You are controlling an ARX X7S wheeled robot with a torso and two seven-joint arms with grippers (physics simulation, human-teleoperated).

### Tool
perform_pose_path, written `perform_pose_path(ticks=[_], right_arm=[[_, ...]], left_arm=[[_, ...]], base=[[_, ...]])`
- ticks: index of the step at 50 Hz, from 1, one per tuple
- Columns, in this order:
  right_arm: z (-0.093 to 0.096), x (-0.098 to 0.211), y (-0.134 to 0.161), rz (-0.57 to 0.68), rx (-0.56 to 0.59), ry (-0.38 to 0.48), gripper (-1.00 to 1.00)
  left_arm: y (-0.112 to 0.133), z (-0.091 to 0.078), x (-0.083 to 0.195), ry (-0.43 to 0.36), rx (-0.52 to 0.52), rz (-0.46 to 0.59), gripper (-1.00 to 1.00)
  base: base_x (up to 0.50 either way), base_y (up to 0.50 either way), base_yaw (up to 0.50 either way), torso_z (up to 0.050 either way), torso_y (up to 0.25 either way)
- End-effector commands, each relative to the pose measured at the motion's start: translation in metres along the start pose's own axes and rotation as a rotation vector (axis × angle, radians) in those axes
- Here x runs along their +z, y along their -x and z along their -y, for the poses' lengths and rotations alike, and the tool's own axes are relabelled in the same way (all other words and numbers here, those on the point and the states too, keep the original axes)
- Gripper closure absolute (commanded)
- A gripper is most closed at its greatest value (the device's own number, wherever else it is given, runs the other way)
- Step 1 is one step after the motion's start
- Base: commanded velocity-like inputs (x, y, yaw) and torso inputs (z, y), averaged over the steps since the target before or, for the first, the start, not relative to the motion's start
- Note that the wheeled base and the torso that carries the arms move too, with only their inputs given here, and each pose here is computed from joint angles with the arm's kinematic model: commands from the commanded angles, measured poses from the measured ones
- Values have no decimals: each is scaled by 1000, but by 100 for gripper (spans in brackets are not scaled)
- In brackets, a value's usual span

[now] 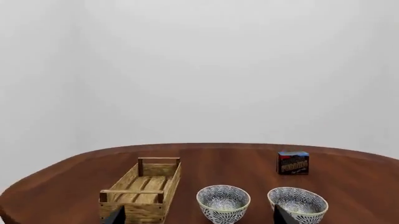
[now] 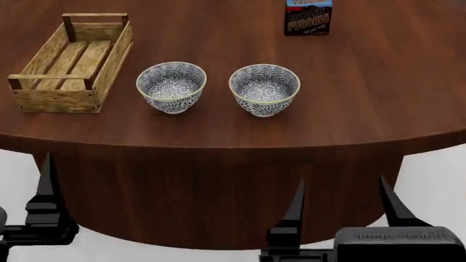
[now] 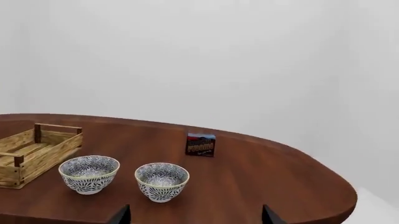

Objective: Stack the left bowl on the right bowl and place them in the tray.

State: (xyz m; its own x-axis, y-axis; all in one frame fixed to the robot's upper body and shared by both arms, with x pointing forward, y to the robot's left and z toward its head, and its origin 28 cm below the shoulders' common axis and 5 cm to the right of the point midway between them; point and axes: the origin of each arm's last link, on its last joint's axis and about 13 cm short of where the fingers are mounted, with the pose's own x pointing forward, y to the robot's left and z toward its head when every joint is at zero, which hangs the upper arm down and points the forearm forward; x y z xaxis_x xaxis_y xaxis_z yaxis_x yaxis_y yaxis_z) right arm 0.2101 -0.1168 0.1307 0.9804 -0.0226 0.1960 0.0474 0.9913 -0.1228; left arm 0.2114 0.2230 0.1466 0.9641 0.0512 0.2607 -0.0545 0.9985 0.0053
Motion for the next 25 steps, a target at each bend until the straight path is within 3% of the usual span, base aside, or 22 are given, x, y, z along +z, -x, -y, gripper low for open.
perform_pose_path(ticks=[1,7,9,12,17,25], right_arm=[[19,46,11,58,-66,53,-100],[26,68,16,61,-62,103,-100],[37,81,18,141,-129,135,-100],[30,90,29,106,-118,95,-100],[31,97,35,115,-145,110,-100],[29,98,38,106,-157,132,-100]], left_arm=[[13,-9,49,-23,39,79,-100],[23,-16,74,-42,69,129,-100],[25,-18,81,-39,79,139,-100],[28,-20,87,-46,118,148,-100],[40,-26,98,-23,194,170,-100],[51,-28,108,-23,215,199,-100]], base=[[0,0,0,0,0],[0,0,0,0,0],[0,0,0,0,0],[0,0,0,0,0],[0,0,0,0,0],[0,0,0,0,0]])
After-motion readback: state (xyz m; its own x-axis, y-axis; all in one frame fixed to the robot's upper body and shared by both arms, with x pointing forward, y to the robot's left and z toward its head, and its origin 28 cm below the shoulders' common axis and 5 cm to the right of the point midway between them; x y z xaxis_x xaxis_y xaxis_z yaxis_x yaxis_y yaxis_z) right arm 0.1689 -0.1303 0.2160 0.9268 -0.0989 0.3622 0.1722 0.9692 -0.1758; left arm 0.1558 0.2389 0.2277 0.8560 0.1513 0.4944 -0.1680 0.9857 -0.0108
